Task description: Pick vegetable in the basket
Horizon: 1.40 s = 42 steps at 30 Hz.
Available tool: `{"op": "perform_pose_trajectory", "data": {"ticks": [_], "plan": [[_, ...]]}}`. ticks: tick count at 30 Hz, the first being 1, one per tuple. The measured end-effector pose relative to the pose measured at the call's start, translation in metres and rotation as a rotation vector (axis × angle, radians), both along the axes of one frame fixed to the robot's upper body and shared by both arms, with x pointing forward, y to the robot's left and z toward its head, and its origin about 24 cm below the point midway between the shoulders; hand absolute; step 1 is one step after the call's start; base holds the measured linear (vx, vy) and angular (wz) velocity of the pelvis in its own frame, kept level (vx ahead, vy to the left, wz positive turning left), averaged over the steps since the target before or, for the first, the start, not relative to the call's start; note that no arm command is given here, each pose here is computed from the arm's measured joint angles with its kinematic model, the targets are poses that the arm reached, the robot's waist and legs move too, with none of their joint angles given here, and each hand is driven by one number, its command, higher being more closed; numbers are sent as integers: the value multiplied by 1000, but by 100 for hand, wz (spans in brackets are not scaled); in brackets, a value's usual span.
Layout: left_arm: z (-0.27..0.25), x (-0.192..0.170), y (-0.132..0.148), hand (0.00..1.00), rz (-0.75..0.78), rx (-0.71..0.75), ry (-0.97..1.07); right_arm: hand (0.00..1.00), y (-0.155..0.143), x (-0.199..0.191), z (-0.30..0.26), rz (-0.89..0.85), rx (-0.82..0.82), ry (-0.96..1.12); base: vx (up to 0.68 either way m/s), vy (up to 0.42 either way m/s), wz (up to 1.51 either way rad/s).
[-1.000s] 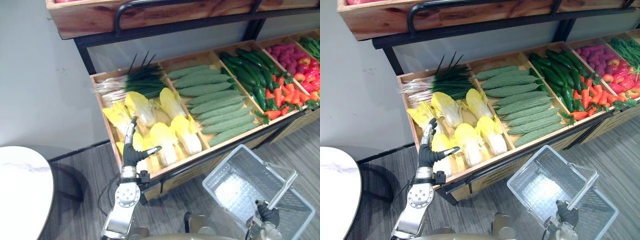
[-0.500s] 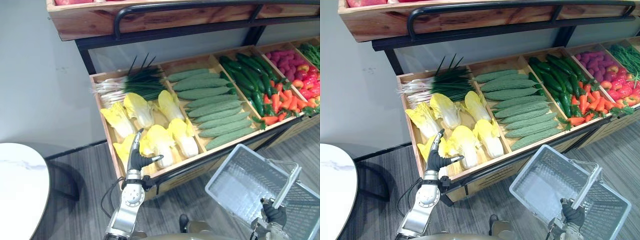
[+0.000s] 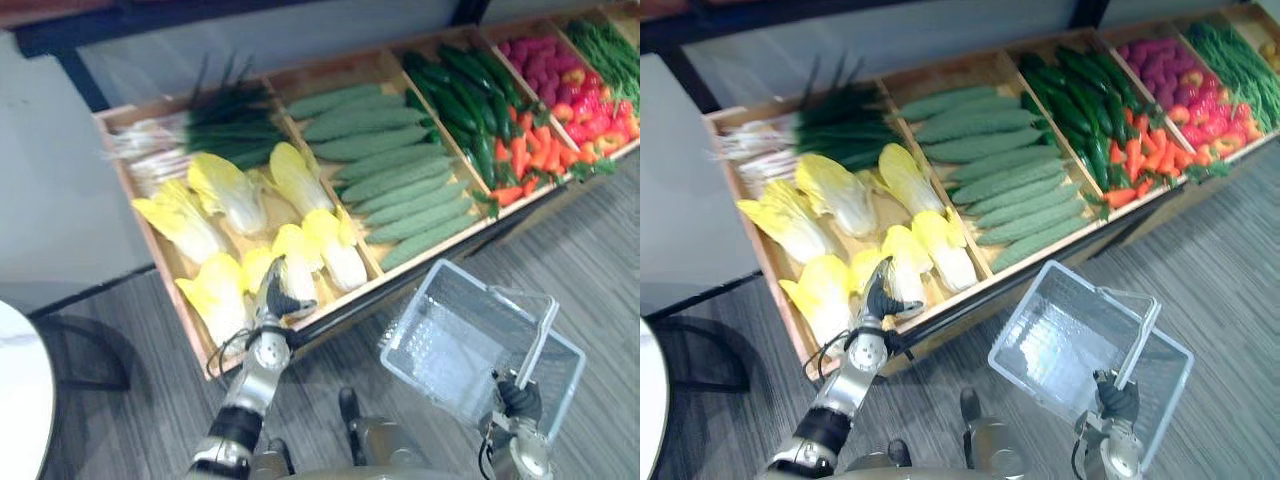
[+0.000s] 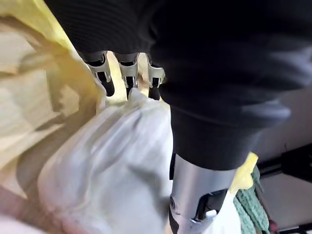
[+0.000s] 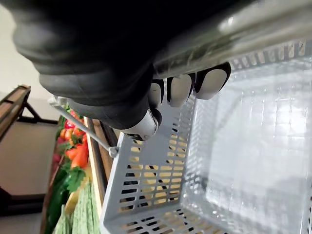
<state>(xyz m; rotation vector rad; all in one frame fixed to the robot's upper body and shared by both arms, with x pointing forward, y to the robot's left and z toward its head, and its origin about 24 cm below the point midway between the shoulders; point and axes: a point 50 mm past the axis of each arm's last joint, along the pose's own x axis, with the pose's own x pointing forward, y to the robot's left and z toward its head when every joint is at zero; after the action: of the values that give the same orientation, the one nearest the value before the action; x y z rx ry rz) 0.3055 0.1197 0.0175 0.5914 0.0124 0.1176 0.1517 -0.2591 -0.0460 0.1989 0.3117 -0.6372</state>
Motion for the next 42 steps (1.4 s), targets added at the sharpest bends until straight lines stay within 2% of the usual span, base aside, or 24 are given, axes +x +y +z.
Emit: {"op": "perform_pose_trajectory", "data": {"ticks": [3,8,14,24,27,36,42], "plan": [[6,10,5,100,27,20,-30,100,1,8,2,-5,21,-30,-36,9,0],[39,40,31,100,101,33,-102,100,0,26,15,9,6,-119,-128,9,-12],[44,37,43,100,147,-27,-130,100,-5,19,13,-23,22,-113,-1,6,-3],[28,-12,45,100,168,-157,-155,100,-6,1,-1,-97,65,-66,78,30,5],[23,-27,38,100,164,-220,-143,100,-7,-6,-4,-103,66,-46,35,13,14],[61,-56,15,100,69,-377,-352,100,-6,-22,-8,-120,70,-17,5,-4,9],[77,-71,11,100,35,-443,-440,100,-2,-20,1,-125,73,-61,-29,-22,4]]}}
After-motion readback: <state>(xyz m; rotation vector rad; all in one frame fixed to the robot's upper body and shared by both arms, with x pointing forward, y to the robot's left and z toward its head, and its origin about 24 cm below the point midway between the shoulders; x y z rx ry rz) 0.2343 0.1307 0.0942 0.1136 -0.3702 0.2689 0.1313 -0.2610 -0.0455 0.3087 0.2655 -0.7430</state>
